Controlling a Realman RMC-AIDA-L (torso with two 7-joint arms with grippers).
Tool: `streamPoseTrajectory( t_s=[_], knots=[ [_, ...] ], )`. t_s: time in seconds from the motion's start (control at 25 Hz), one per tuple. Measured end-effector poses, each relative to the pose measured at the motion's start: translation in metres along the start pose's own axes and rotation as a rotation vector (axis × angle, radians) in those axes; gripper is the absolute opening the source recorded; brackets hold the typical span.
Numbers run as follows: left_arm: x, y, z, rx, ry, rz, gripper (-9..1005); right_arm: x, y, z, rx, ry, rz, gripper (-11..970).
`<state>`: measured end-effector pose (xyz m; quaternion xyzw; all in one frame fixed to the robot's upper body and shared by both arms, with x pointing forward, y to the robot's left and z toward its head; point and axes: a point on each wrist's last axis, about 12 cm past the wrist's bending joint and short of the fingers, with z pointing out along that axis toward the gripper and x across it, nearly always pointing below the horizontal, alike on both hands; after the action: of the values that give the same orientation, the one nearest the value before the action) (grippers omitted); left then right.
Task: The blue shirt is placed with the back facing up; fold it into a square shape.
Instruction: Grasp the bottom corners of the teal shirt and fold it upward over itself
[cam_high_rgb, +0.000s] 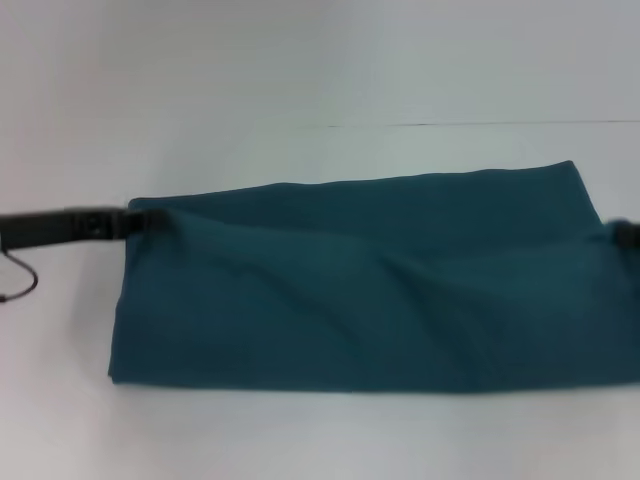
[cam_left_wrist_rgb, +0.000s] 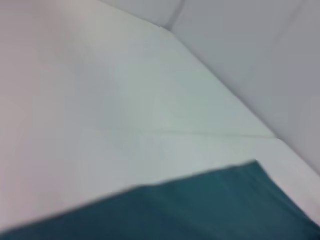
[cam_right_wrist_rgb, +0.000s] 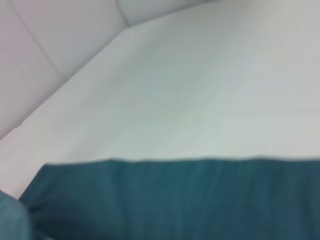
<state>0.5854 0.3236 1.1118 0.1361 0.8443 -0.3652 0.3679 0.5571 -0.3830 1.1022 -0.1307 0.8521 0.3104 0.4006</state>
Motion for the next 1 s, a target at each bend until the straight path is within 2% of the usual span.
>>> streamPoseTrajectory(
  t_s=[0.32, 0.64, 1.0],
  knots=[
    [-0.023, 0.010, 0.026, -0.156, -0.069, 0.003, 51, -0.045, -0.004, 0.048, 0.136, -0.051, -0.045, 10],
    [-0.033, 0.018, 0.041, -0.313, -0.108, 0.037, 54, -0.063, -0.002, 0.087, 0.281, -0.084, -0.096, 10],
    [-0.040, 0.021, 0.048, -0.388, -0.143, 0.064, 58, -0.076, 0.004, 0.100, 0.320, -0.133, -0.140, 24]
  ],
)
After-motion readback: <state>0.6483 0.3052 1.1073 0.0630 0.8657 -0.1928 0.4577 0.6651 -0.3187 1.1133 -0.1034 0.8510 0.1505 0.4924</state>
